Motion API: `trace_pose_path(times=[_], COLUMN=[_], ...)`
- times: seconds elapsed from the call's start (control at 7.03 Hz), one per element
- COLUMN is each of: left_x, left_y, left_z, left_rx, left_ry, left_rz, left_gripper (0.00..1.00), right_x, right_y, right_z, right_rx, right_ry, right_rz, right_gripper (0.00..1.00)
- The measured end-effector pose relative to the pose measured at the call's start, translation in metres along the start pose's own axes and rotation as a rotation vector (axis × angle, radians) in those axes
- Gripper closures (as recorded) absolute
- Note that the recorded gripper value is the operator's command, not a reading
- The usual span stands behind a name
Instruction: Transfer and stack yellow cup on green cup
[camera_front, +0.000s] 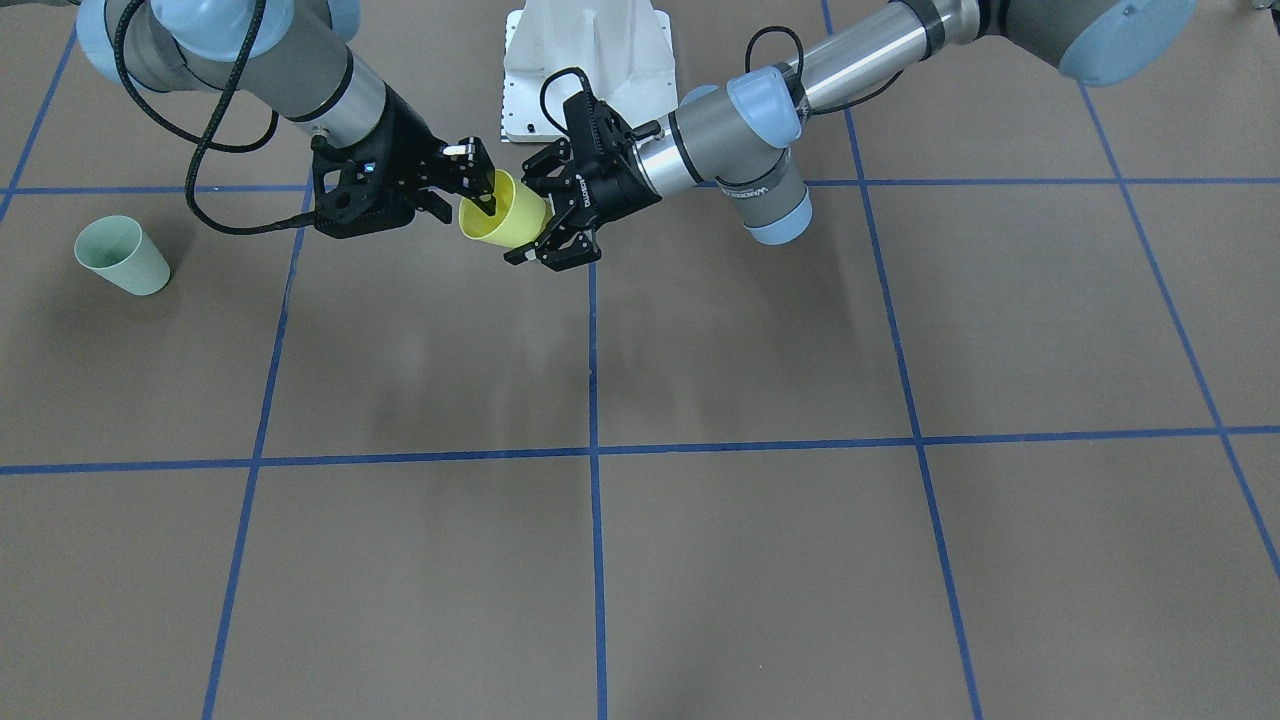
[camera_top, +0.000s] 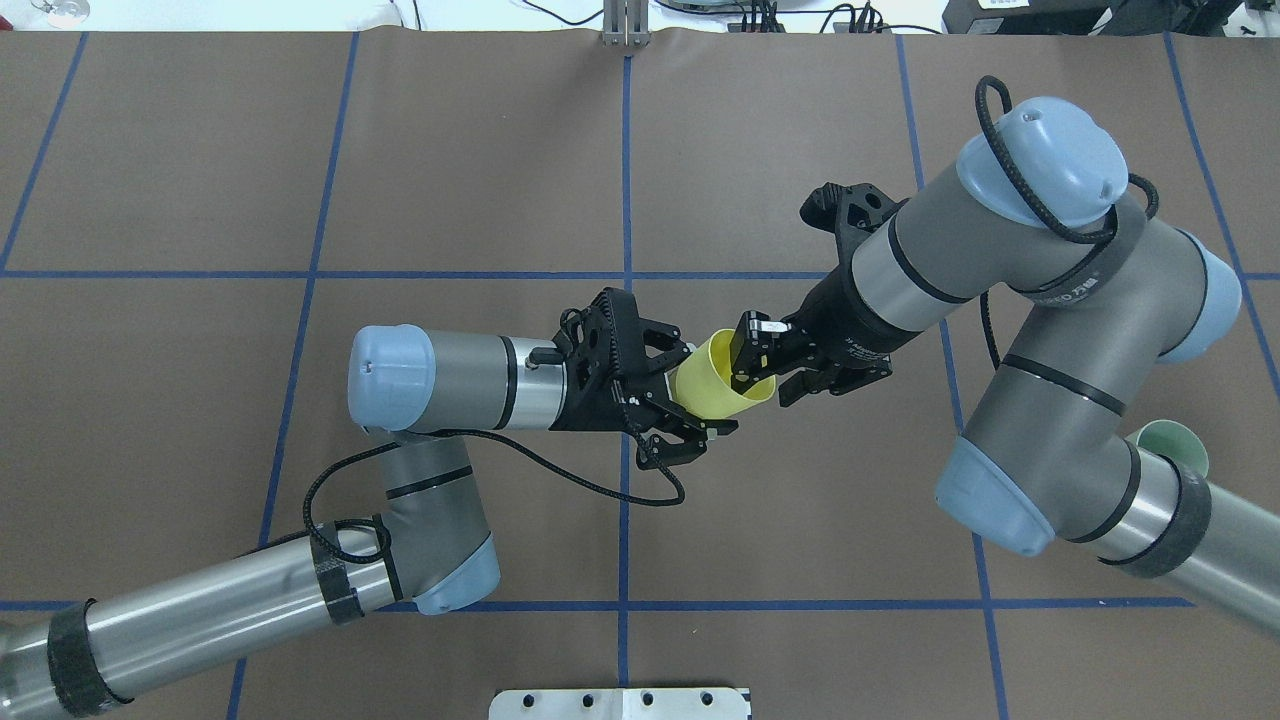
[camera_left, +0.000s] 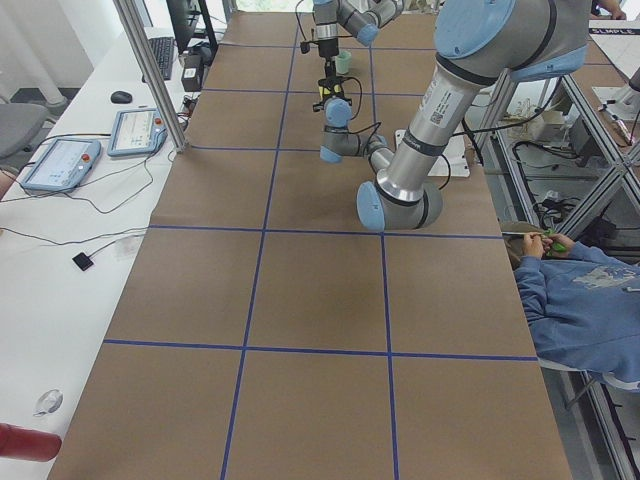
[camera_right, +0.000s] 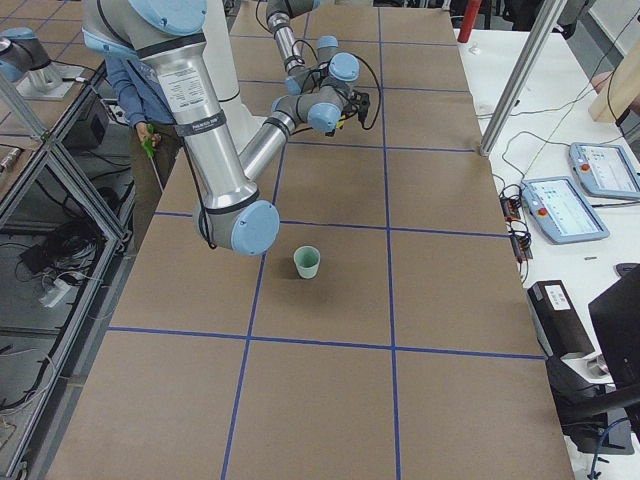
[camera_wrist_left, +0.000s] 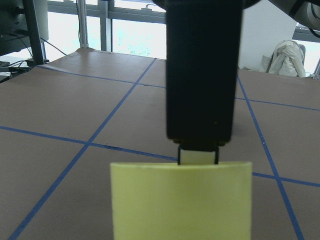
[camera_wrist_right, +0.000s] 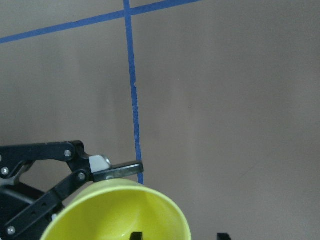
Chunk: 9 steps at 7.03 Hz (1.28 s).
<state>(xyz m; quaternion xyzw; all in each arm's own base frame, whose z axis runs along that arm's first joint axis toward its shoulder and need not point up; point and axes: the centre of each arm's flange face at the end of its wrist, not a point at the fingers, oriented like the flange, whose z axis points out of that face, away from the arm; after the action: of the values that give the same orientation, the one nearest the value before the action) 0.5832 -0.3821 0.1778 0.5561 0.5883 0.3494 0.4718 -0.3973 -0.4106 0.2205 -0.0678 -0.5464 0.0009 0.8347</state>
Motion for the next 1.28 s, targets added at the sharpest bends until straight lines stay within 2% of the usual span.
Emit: trace_pose_path(times=[0.14, 0.28, 0.43, 0.57, 0.71, 0.85, 1.0, 1.28], left_x=[0.005, 0.008, 0.010, 0.012, 0.014, 0.015, 0.015, 0.016], left_y=[0.001, 0.002, 0.002, 0.002, -0.001, -0.005, -0.010, -0.015], left_z=[0.001, 0.001, 0.001, 0.002, 0.002, 0.003, 0.004, 0.004], left_rx=[0.008, 0.015, 0.022, 0.028, 0.036, 0.045, 0.055, 0.072], left_ry=[0.009, 0.015, 0.020, 0.024, 0.026, 0.018, 0.002, -0.012], left_rz=[0.000, 0.000, -0.001, -0.002, -0.003, -0.008, -0.018, -0.035], left_gripper=[1.00, 1.00, 1.00, 0.93, 0.57, 0.08, 0.01, 0.01], right_x=[-0.001, -0.001, -0.002, -0.003, -0.003, -0.002, -0.001, 0.012], right_y=[0.001, 0.002, 0.003, 0.003, 0.003, 0.001, -0.002, -0.012], right_z=[-0.001, -0.003, -0.006, -0.009, -0.014, -0.021, -0.030, -0.052], right_rx=[-0.006, -0.017, -0.026, -0.035, -0.044, -0.053, -0.060, -0.059], right_ry=[-0.004, -0.011, -0.017, -0.025, -0.033, -0.043, -0.054, -0.067], right_rz=[-0.002, -0.004, -0.005, -0.007, -0.005, -0.001, 0.002, 0.031], right_gripper=[0.89, 1.00, 1.00, 1.00, 1.00, 1.00, 1.00, 1.00])
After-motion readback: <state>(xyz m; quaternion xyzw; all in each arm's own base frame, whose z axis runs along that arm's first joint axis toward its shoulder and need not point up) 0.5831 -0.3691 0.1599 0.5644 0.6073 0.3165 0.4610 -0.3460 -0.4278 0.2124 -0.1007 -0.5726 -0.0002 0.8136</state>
